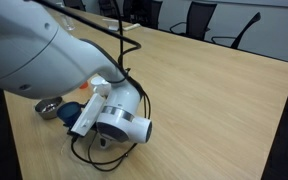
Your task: Pour the contents of the blue cup into the white mug
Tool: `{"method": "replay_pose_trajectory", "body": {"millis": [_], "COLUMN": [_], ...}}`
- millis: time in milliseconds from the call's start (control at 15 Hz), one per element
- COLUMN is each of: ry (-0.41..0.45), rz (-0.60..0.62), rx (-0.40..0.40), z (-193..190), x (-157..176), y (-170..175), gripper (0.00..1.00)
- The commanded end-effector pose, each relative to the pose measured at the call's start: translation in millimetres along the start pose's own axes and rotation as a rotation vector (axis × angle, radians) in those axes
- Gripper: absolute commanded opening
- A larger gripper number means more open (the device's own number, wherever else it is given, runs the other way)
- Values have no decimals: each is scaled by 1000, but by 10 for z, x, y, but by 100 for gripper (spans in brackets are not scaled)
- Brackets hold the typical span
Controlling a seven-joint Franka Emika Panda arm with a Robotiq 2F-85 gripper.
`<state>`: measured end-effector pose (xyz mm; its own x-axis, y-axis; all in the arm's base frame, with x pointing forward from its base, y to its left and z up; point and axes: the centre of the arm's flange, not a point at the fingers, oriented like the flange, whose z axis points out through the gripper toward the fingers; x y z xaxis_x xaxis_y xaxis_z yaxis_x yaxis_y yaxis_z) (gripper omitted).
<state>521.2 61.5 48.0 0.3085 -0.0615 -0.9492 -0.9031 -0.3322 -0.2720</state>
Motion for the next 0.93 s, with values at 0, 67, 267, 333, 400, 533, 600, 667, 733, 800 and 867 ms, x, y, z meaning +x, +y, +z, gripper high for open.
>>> {"method": "replay_pose_trajectory", "body": {"millis": [0, 67, 267, 333, 400, 533, 600, 667, 733, 800, 867], "ry": [-38, -43, -39, -32, -22, -10, -4, -1, 5, 14, 17], "rz": [3, 3, -3, -5, -8, -12, -13, -12, -1, 3, 7], "rx": [-7, -10, -14, -14, -14, -16, -18, -25, -43, -65, -80], "z": [87, 112, 119, 101, 75, 32, 13, -3, -14, -22, -25], "x": [27, 36, 29, 21, 8, -17, -36, -63, -104, -160, -205], "y": [-36, -36, -34, -35, -36, -46, -51, -53, -58, -69, -85], "gripper": [100, 100, 67, 64, 64, 64, 64, 64, 64, 64, 64]}}
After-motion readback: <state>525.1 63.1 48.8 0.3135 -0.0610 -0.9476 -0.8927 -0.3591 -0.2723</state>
